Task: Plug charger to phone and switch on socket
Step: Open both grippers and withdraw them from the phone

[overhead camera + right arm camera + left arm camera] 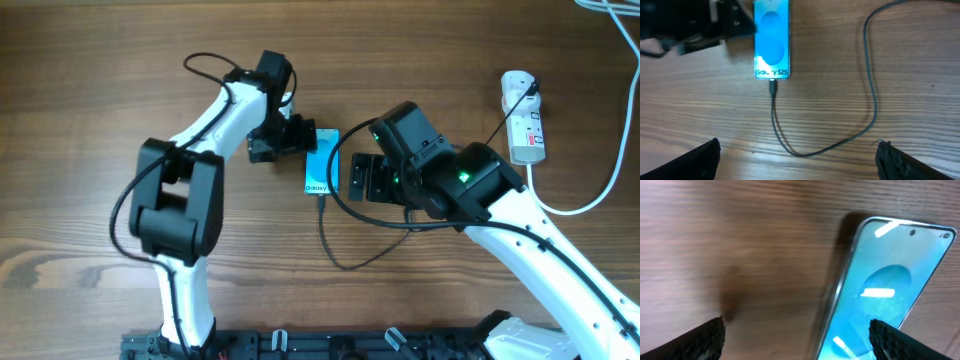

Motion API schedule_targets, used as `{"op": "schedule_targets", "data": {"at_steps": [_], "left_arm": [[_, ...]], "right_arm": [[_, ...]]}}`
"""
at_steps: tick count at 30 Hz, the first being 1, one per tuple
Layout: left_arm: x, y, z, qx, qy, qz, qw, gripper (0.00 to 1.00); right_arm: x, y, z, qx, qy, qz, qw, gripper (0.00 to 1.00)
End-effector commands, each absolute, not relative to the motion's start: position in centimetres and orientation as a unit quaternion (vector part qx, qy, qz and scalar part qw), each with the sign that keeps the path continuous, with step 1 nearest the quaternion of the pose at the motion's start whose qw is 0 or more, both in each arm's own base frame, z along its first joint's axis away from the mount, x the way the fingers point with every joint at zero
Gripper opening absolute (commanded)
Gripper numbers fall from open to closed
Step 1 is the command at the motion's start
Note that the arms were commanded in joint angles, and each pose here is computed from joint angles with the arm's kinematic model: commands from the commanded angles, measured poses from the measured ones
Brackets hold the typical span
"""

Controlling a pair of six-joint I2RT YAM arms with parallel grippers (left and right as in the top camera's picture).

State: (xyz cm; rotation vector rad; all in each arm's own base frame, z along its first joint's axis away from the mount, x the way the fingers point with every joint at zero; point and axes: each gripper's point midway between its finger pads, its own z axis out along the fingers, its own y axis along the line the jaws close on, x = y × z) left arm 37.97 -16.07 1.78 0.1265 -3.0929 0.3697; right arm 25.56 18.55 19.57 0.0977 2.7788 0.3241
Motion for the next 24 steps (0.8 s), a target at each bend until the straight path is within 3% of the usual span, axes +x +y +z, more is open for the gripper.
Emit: {"op": "schedule_targets", "data": {"at_steps": [1,6,11,17,24], "left_arm": [[39.8,-14.0,11.0,0.079,-0.983,0.122,-0.109,1.00],[39.6,-10.9,20.4,0.101,-0.960,0.097,-0.243,1.00],[38.3,-9.4,25.7,0.109,-0.938,0.092,-0.316,1.00],[37.8,-9.2,27.1,0.109,-0.931,0.099,-0.333,1.00],[37.8,-9.2,27.1,0.109,-0.932,0.098,-0.332,1.00]], "right_arm": [[26.9,16.9,19.9,0.060,0.976,0.096,0.186,1.00],[28.7,11.6,20.5,0.102,0.976,0.079,0.175,1.00],[32.5,2.5,22.7,0.184,0.960,0.042,0.205,1.00],[38.0,-8.8,22.7,0.239,0.928,-0.026,0.285,1.00],[38.9,-16.8,18.4,0.320,0.908,-0.086,0.256,1.00]]}}
